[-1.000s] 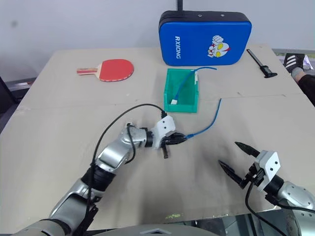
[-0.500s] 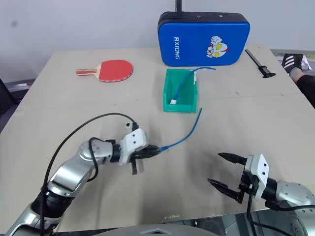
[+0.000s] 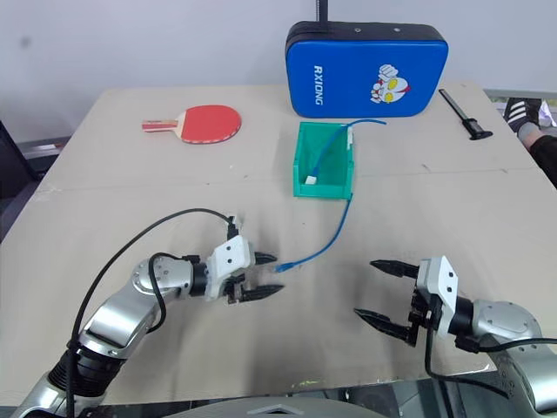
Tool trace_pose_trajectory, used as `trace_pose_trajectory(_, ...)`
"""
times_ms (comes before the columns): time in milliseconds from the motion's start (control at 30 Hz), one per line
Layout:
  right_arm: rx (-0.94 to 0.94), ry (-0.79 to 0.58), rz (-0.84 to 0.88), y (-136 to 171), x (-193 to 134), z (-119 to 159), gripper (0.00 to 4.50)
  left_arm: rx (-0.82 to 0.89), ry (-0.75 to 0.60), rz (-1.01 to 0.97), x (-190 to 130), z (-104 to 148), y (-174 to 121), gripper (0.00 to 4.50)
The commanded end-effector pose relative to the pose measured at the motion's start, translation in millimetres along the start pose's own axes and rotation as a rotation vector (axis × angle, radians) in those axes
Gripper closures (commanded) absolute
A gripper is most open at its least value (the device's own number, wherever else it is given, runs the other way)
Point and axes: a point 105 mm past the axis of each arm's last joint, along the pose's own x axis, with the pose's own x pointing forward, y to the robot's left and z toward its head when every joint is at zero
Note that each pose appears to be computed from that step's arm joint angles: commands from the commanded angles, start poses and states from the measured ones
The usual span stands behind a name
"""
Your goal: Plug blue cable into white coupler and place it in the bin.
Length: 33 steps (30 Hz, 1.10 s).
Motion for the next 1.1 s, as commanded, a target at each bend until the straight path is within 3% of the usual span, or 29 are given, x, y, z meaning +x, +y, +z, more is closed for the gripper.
trace_pose_trajectory(33, -0.035, -0.006, 0.023, 2, 4, 7, 0.00, -0.017, 0.015, 0.057, -20, -4, 6, 0.16)
trace_pose_trajectory(300, -0.051, -0.002, 0.038, -2, 11, 6, 0.00, -0.022, 0.060, 0.132, -39, -11, 5, 0.16)
trace_pose_trajectory(533, -0.054, -0.007, 0.023, -8, 12, 5, 0.00, -0.007, 0.038, 0.118, -16, -1, 8, 0.16)
trace_pose_trajectory(700, -0.054, -0.007, 0.004, -9, 9, 4, 0.00, 0.041, 0.098, 0.112, -3, -2, 13, 0.16)
trace_pose_trajectory(800, -0.053, -0.005, -0.011, -10, 6, 3, 0.00, 0.033, 0.113, 0.118, -2, -1, 15, 0.88)
trace_pose_trajectory(1033, -0.046, -0.010, -0.023, -8, 9, 0, 0.00, 0.075, 0.118, 0.094, 0, 3, 14, 4.15)
trace_pose_trajectory(1100, -0.032, -0.005, -0.033, -9, 10, -2, 0.00, 0.058, 0.072, 0.085, 1, 9, 12, 4.47)
